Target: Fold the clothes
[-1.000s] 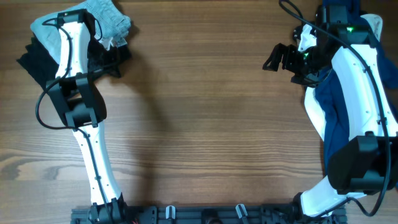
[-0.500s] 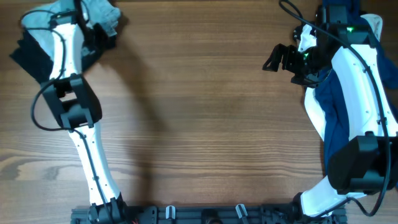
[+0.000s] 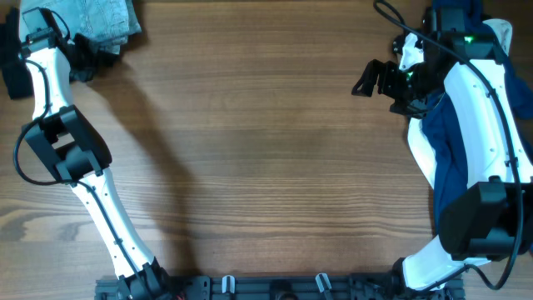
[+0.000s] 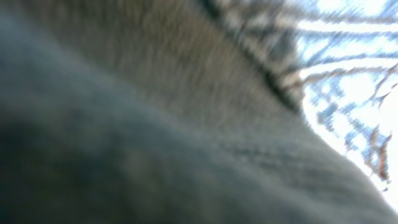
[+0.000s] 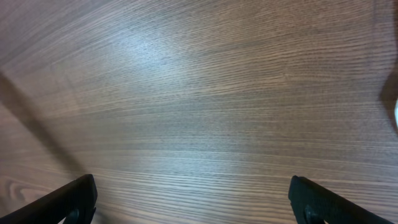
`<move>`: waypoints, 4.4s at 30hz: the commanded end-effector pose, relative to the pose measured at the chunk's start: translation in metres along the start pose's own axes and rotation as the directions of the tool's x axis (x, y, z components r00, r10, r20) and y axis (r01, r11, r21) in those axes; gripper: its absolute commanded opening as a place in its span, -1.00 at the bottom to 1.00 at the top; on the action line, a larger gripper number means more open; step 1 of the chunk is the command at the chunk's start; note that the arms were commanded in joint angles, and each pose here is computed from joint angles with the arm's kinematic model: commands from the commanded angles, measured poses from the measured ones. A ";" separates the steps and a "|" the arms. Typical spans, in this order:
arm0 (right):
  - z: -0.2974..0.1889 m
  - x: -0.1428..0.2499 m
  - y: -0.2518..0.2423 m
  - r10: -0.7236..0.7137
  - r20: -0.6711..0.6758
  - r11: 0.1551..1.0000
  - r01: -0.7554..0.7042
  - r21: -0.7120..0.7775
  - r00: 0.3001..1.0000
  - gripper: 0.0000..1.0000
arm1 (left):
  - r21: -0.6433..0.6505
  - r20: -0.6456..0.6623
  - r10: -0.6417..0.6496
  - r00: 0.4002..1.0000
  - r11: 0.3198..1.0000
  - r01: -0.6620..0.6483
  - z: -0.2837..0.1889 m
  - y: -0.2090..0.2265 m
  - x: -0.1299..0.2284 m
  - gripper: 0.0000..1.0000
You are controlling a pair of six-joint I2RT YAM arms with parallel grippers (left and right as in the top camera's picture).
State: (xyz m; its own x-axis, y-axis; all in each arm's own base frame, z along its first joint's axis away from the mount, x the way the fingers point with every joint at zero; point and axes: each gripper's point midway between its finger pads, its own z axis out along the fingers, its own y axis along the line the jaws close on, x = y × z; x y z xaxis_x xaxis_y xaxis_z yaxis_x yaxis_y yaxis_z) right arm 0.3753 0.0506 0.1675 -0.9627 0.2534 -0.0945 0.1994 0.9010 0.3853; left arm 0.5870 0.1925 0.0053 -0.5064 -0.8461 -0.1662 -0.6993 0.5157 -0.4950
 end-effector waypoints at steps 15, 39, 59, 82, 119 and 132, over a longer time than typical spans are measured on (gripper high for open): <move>-0.011 -0.005 0.006 -0.029 0.046 1.000 0.029 -0.004 0.999 0.99 | -0.261 0.092 0.095 0.991 0.963 -0.068 -0.119 0.007 -0.004 -0.92; -0.011 -0.002 0.005 -0.025 0.035 1.000 0.025 -0.002 0.999 0.99 | -0.254 -0.033 0.409 0.912 0.879 -0.403 -0.007 0.000 0.025 -0.92; -0.011 -0.002 0.005 -0.032 0.035 0.999 0.032 -0.001 0.999 1.00 | -0.399 -0.117 0.218 0.969 0.883 -0.247 -0.065 0.075 0.013 -0.92; -0.011 0.004 0.003 -0.014 0.010 1.000 0.014 0.004 1.000 0.99 | -0.266 0.362 0.174 0.916 0.961 -0.077 -0.082 0.083 -0.122 -0.61; -0.162 0.062 0.027 -0.183 0.414 0.983 0.171 0.066 0.892 1.00 | 0.202 -0.013 0.740 0.673 0.661 -0.722 -0.405 -0.131 0.264 0.99; -0.199 0.070 0.022 -0.088 0.601 0.996 0.071 0.052 0.794 0.99 | 0.255 -0.002 0.876 0.482 0.467 -0.847 -0.457 -0.065 0.374 0.99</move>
State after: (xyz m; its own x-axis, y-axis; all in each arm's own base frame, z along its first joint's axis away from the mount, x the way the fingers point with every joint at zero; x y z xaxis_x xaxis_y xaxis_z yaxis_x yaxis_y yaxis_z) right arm 0.2692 0.0222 0.3655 -0.6528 0.2926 -0.6987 0.0812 0.9441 0.3195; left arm 0.2145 -0.0986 0.3662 -0.8673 0.0223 -0.4974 0.2155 0.9174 -0.3345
